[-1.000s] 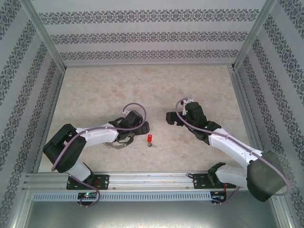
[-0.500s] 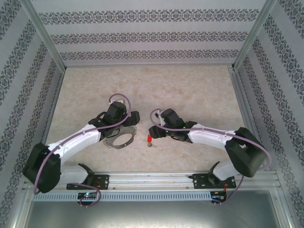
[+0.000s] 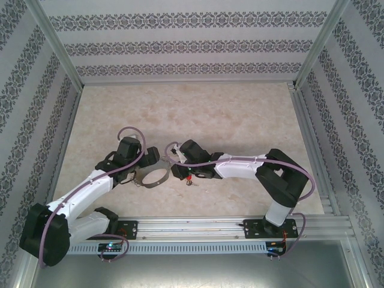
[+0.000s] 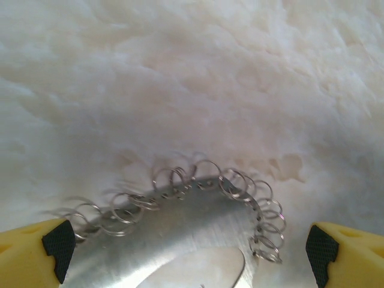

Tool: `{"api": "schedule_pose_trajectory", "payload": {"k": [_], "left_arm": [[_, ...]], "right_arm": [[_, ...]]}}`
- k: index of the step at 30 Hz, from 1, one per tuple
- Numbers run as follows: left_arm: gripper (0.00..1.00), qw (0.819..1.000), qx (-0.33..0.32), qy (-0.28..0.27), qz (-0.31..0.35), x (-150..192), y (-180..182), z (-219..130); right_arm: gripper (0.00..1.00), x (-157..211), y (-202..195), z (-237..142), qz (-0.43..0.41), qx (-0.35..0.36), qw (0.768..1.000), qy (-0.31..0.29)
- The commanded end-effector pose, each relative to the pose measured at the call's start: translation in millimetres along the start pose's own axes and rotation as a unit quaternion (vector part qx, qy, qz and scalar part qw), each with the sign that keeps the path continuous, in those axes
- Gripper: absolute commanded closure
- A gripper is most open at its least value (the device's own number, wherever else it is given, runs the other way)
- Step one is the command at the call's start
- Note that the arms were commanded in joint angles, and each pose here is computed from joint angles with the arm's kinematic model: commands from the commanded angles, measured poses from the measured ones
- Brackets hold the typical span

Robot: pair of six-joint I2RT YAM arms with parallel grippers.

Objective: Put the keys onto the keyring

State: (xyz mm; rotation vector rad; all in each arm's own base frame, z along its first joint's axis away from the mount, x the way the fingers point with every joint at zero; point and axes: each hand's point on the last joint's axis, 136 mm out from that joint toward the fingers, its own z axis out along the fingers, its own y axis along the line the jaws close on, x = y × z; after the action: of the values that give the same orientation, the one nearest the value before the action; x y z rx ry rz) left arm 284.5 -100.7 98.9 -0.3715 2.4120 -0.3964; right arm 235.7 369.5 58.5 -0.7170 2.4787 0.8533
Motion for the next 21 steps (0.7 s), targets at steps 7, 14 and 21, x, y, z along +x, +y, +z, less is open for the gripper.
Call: {"api": "schedule_pose_trajectory", "payload": {"k": [7, 14, 21], "left_arm": [[0.0, 1.0, 0.019, -0.01, -0.022, -11, 0, -4], [0.0, 0.999, 0.028, -0.015, -0.02, -14, -2, -8], [0.0, 0.999, 0.034, -0.017, -0.02, -17, -5, -7]], "right_arm": [[0.86, 0, 19, 23, 0.012, -0.037, 0.999, 0.009], [0.85, -3, 10, 34, 0.016, -0.019, 1.0, 0.01], [0.7, -13, -6, 31, 0.032, -0.013, 0.999, 0.003]]}}
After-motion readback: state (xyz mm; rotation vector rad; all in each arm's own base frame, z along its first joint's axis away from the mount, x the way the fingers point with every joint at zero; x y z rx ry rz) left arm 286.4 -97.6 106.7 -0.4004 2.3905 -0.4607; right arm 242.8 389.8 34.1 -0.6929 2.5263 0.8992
